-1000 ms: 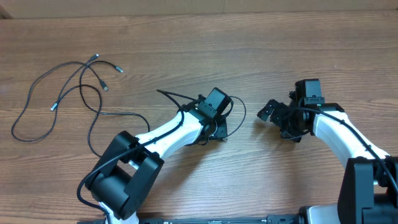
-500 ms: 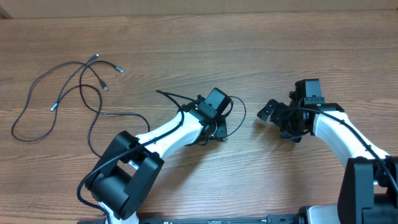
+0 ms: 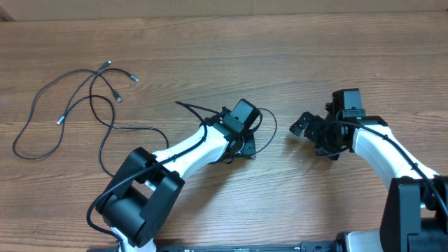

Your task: Untangle cables

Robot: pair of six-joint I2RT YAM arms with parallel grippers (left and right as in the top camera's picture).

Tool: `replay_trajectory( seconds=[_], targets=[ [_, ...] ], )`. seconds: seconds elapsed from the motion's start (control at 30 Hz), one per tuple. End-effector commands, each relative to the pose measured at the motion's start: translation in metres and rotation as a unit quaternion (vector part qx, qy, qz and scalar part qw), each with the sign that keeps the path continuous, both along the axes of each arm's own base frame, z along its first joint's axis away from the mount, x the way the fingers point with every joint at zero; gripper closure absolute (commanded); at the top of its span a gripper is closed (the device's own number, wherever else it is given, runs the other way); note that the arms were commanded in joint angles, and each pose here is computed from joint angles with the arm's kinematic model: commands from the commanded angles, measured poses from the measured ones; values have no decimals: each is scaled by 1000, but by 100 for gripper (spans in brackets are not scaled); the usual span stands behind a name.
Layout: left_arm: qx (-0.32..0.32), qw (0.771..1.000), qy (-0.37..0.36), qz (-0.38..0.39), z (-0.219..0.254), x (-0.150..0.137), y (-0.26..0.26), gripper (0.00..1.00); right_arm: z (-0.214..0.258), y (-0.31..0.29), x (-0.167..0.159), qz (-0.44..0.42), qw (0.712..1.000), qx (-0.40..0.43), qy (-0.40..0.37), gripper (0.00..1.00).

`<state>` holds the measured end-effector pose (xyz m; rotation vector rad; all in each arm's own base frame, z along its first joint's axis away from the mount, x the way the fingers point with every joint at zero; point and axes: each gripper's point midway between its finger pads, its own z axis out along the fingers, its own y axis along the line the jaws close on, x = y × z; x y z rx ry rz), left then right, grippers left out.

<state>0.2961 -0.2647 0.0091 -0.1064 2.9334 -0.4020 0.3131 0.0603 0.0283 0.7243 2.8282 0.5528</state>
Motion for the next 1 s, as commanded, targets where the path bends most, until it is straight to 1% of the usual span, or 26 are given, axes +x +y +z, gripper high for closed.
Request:
replay_trajectory(
  seconds=[0.0,0.27,0.4,0.5,0.57,0.87,0.97],
  targets=[
    [7,1000,0,2,-4,-2,1,87,4,0,4,0,1000,2,-8,0],
    [7,1000,0,1,-4,-2,1,88,4,0,4,0,1000,2,-8,0],
    [7,1000,0,2,-4,-2,1,93,4,0,4,0,1000,2,-8,0],
    [7,1000,-1,2,-4,-1,0,92,4,0,4,0,1000,2,-8,0],
    [5,1000,-2,2,-3,-1,0,96,4,0,4,0,1000,2,-8,0],
    [13,1000,3,2,-4,-3,3,96,4,0,4,0,1000,2,-8,0],
    [30,999,1,22,-5,-2,11,96,4,0,4,0,1000,2,-8,0]
  ],
)
